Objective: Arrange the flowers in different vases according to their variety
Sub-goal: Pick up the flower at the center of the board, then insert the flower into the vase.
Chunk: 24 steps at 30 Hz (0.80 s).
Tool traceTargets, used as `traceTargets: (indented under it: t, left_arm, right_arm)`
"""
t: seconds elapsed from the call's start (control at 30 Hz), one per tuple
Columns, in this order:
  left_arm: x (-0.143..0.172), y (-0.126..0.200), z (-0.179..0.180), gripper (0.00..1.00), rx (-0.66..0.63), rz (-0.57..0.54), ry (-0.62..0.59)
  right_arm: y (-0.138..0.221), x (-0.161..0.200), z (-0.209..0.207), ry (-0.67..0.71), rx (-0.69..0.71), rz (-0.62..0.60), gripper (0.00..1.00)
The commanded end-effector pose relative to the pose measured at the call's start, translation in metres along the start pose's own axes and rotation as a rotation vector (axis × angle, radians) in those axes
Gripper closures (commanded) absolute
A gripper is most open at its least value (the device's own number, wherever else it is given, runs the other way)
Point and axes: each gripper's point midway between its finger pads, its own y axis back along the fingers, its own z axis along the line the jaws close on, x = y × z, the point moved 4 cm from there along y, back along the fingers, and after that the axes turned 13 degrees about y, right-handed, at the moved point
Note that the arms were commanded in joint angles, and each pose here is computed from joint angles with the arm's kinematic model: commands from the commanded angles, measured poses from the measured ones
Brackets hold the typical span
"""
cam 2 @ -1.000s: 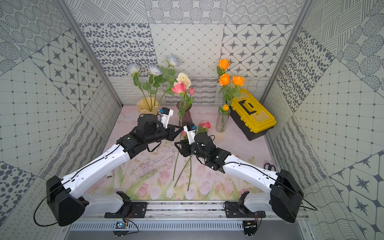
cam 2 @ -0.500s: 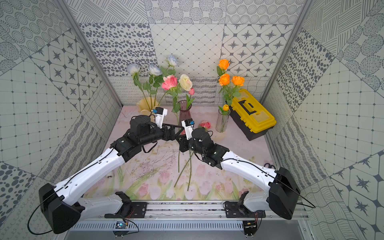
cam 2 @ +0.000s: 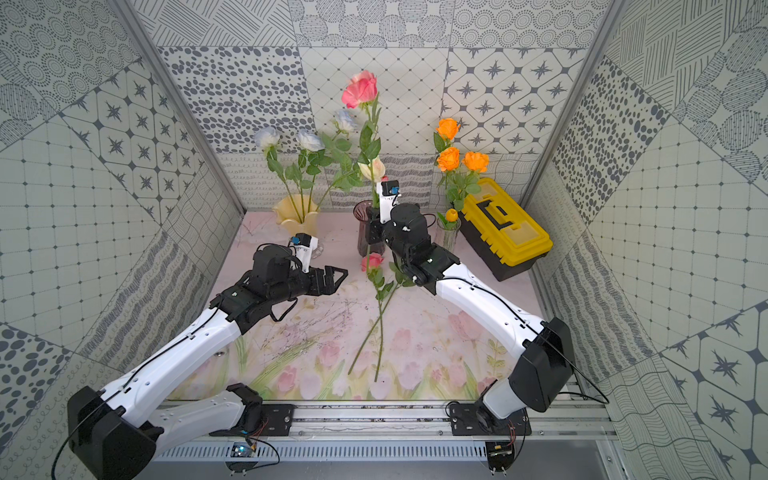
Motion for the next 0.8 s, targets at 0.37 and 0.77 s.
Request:
traceTargets:
  t: [0.37, 0.77]
  left_arm:
    - [0.019, 0.001, 0.060, 0.03, -0.150, 0.096, 0.072]
    - [0.019, 0.002, 0.066, 0.03, -0.147, 0.094, 0.089]
  right_arm:
    - [-0.078, -0.057, -0.069, 0.097, 0.304, -0.182, 1.00]
    - [-0.124, -0.056, -0.086, 0.055, 0.378, -0.203, 1.00]
